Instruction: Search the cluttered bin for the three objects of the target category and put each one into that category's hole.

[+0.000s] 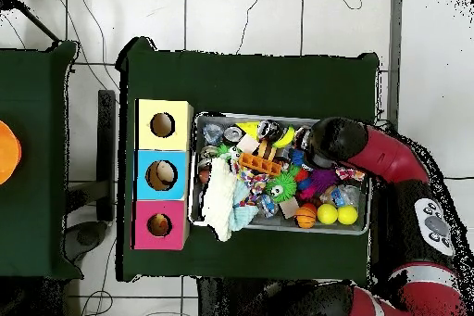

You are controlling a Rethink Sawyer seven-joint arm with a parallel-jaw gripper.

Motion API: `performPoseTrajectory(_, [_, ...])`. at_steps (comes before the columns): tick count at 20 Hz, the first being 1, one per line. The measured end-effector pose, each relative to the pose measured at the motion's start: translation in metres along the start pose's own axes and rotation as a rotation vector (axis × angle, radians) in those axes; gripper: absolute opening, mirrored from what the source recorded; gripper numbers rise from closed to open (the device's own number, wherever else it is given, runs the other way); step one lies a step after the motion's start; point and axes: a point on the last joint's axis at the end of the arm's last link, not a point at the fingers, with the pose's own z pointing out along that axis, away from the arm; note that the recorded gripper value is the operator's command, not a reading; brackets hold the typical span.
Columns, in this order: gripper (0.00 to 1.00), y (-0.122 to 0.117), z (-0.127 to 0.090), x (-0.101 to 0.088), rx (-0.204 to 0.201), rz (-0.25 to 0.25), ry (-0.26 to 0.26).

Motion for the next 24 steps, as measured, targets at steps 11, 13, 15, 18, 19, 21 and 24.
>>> performPoseTrajectory(11, [1.0,0.005,0.003,0.0,-0.002,-0.015,0.001])
performPoseTrajectory(13, [1.0,0.006,0.003,0.0,-0.003,-0.017,0.0])
performPoseTrajectory(15, [1.0,0.007,0.003,0.0,-0.006,-0.018,0.0])
performPoseTrajectory(18, [1.0,0.01,0.004,0.0,-0.011,-0.021,0.0])
performPoseTrajectory(19, [1.0,0.01,0.005,0.0,-0.013,-0.022,0.001])
performPoseTrajectory(21, [1.0,0.011,0.007,0.001,-0.015,-0.023,0.005])
performPoseTrajectory(24, [1.0,0.014,0.018,0.004,-0.024,-0.025,0.02])
